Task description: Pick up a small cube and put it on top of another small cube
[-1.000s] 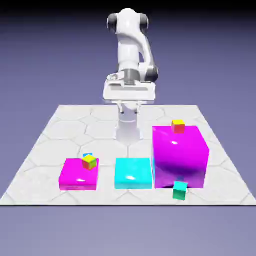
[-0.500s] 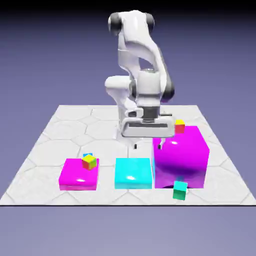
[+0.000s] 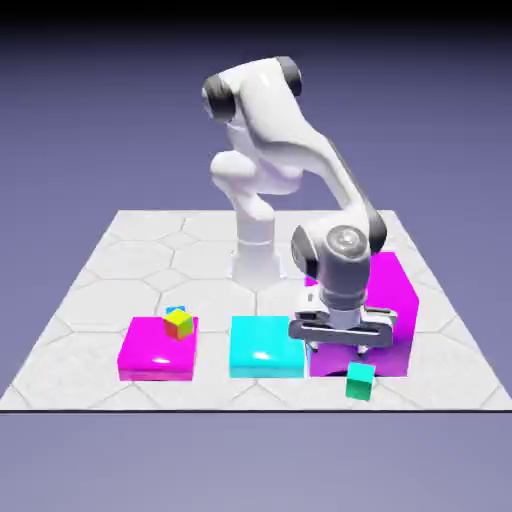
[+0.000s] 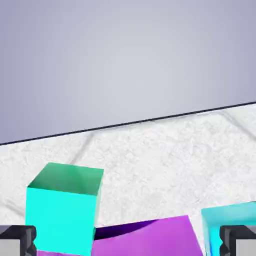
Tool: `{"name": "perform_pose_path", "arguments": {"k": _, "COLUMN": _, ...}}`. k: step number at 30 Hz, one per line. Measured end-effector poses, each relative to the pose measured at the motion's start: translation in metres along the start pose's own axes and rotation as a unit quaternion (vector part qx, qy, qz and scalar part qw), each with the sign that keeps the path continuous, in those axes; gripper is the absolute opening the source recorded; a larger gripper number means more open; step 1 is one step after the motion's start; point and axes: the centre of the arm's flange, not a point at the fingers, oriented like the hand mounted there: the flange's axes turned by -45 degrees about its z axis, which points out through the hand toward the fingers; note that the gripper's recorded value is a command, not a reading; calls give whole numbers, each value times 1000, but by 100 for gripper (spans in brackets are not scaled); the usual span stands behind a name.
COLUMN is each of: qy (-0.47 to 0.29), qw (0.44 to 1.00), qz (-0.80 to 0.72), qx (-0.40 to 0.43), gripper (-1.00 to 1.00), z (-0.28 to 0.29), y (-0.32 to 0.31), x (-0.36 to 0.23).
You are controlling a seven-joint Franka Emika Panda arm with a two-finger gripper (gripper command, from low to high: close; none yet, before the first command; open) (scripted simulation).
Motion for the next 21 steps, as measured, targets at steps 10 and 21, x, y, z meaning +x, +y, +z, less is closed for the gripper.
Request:
{"name": "perform_pose_path", "arguments": {"k": 10, "qy": -123, "qw": 991, "qz": 46, "qx": 16, "gripper": 0, "z": 57, "y": -30, "x": 21}}
{"name": "perform_pose_path", "arguments": {"k": 21, "qy": -118, "qw": 991, "qz": 69, "qx": 13, "gripper": -100, "z": 20, "y": 10, "x": 33}}
